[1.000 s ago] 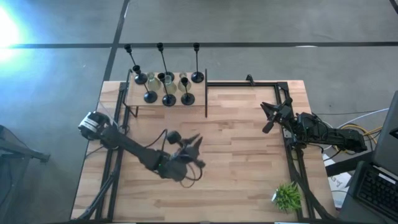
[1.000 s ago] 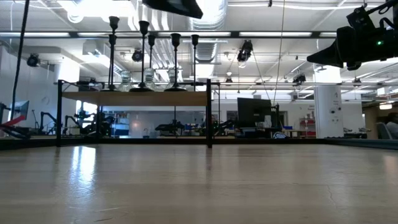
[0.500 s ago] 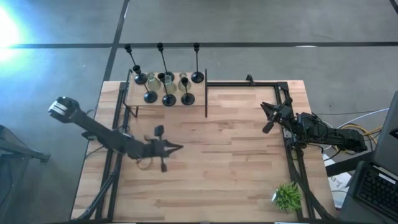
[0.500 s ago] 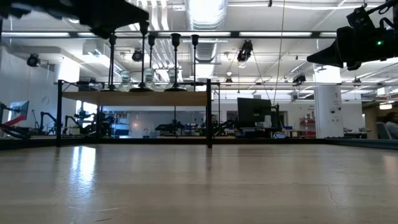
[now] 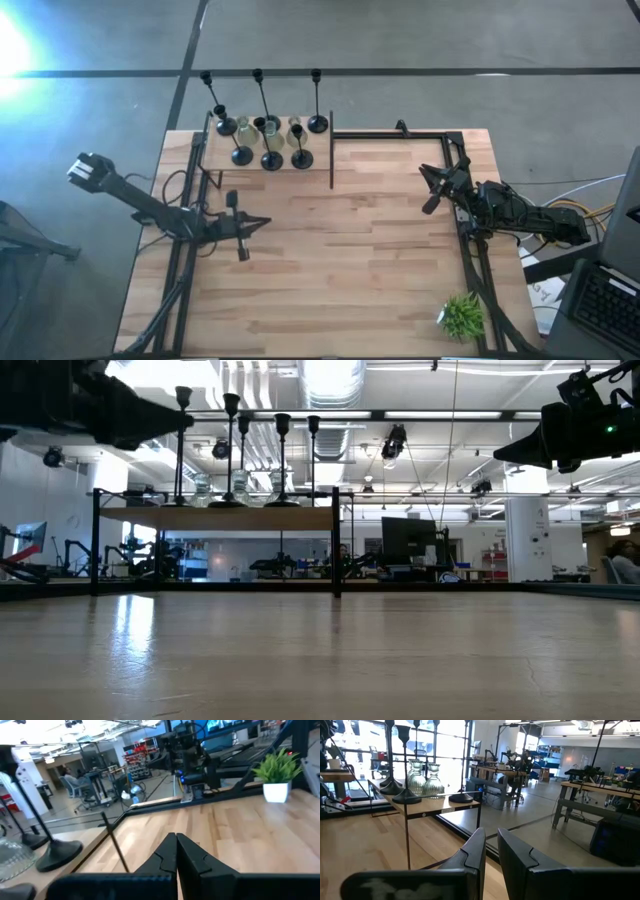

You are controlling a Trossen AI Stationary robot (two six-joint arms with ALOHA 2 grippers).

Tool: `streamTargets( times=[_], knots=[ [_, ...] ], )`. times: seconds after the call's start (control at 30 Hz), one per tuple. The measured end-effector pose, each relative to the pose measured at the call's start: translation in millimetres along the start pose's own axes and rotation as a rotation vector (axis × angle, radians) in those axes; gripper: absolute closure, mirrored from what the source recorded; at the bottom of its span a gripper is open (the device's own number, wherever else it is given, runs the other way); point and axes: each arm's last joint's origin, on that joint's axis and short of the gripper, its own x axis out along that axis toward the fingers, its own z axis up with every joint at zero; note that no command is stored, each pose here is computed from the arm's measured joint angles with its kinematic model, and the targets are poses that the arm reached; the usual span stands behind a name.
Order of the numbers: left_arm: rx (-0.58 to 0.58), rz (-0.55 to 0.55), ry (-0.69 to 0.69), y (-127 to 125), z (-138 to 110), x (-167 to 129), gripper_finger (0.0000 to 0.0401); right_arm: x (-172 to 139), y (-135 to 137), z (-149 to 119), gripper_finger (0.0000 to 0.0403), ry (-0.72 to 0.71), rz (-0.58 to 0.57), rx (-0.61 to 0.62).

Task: Pick & Place candle stick holders
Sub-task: Return to Home Position

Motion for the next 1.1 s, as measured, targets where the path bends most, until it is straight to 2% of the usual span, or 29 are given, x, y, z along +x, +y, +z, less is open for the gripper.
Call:
streamTargets(
  times=[0.13,0.27,0.33,0.5,0.63,1.1],
  knots=[
    [0.001,-0.036,-0.005,0.4,-4.0,-0.6,0.0399,0.0,0.0,0.0,0.036,0.0,0.0,0.0],
    [0.025,-0.026,0.028,7.6,-7.2,5.7,0.04,0.0,0.0,0.0,0.036,0.0,0.0,0.0],
    [0.03,-0.055,0.039,15.6,-9.9,8.6,0.04,0.0,0.0,0.0,0.036,0.0,0.0,0.0],
    [-0.048,-0.125,0.019,44.2,-13.2,16.5,0.04,0.0,0.0,0.0,0.036,0.0,0.0,0.0],
    [-0.085,-0.164,0.053,58.9,-19.2,12.3,0.04,0.0,0.0,0.0,0.036,0.0,0.0,0.0],
    [-0.121,-0.2,0.027,55.6,-42.2,-21.2,0.0401,0.0,0.0,0.0,0.036,0.0,0.0,0.0]
  ],
)
